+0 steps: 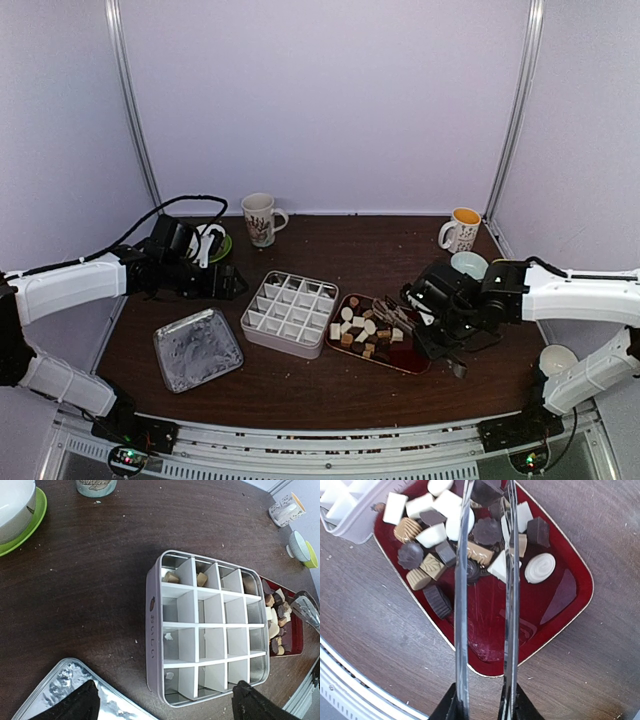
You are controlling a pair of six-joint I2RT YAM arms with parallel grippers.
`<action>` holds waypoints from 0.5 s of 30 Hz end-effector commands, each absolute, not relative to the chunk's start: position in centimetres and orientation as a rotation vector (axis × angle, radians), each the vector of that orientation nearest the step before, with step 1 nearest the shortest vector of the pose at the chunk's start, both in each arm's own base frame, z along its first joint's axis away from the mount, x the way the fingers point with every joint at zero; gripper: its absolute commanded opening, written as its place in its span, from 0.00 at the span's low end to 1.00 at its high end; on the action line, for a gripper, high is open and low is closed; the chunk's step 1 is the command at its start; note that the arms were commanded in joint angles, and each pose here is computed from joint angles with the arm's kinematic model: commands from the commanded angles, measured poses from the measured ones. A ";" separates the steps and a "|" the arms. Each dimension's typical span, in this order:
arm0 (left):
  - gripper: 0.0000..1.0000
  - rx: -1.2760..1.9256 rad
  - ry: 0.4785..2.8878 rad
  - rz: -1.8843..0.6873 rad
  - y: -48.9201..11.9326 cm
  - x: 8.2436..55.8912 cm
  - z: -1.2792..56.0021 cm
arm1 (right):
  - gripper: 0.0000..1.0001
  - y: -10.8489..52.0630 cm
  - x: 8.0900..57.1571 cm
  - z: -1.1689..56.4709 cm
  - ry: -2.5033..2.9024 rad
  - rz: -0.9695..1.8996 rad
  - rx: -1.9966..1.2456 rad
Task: Pack the chocolate
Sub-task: Pick up the fake chocolate from the plate, then place the fake chocolate in the empty pocket of the box.
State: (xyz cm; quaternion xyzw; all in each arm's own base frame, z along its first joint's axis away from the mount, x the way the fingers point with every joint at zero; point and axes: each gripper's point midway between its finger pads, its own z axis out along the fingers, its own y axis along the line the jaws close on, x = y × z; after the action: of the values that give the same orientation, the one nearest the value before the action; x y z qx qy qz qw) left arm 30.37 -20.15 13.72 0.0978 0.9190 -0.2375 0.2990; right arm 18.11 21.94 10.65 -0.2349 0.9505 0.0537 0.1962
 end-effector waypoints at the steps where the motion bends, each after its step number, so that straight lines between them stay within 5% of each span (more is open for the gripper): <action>1: 0.95 0.280 2.404 -0.630 -20.4 30.9 14.5 | 0.30 22.9 18.9 13.6 2.572 0.212 -0.664; 15: 0.95 0.279 2.406 -0.648 -20.5 30.6 14.5 | 0.29 29.6 20.3 15.9 2.489 0.327 -0.834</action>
State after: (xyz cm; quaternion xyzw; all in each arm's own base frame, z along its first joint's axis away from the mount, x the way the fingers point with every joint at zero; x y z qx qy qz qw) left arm 30.35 -20.18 13.73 0.0982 0.9189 -0.2385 0.2985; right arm 20.14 26.95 14.72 -0.2761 0.9270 0.1003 0.2334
